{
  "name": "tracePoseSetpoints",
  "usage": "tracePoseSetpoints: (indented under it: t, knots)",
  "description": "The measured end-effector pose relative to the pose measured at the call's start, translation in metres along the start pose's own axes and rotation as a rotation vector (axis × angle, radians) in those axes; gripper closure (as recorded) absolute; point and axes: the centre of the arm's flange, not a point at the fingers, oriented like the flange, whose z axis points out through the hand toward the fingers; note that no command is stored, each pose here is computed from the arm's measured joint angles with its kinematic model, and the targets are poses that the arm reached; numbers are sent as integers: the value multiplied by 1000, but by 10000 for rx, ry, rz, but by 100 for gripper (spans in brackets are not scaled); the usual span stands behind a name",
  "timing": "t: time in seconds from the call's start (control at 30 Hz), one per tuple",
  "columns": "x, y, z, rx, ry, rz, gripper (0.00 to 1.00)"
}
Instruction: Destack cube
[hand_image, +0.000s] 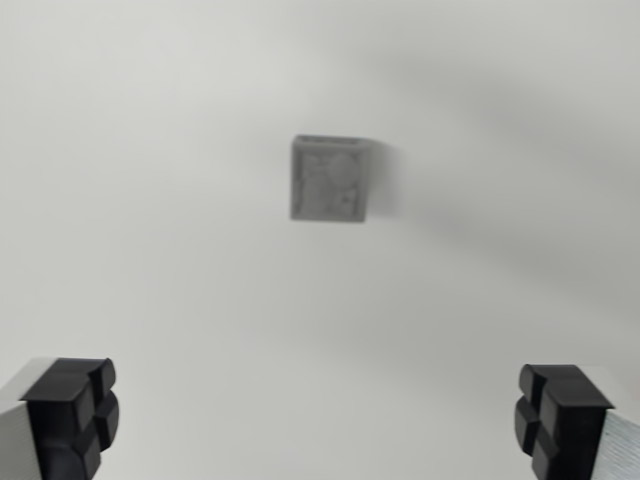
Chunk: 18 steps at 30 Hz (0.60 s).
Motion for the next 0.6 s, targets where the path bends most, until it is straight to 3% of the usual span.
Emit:
tracePoseSetpoints:
  t: [0.6]
  knots:
    - [0, 0, -8, -3, -6, 2, 0]
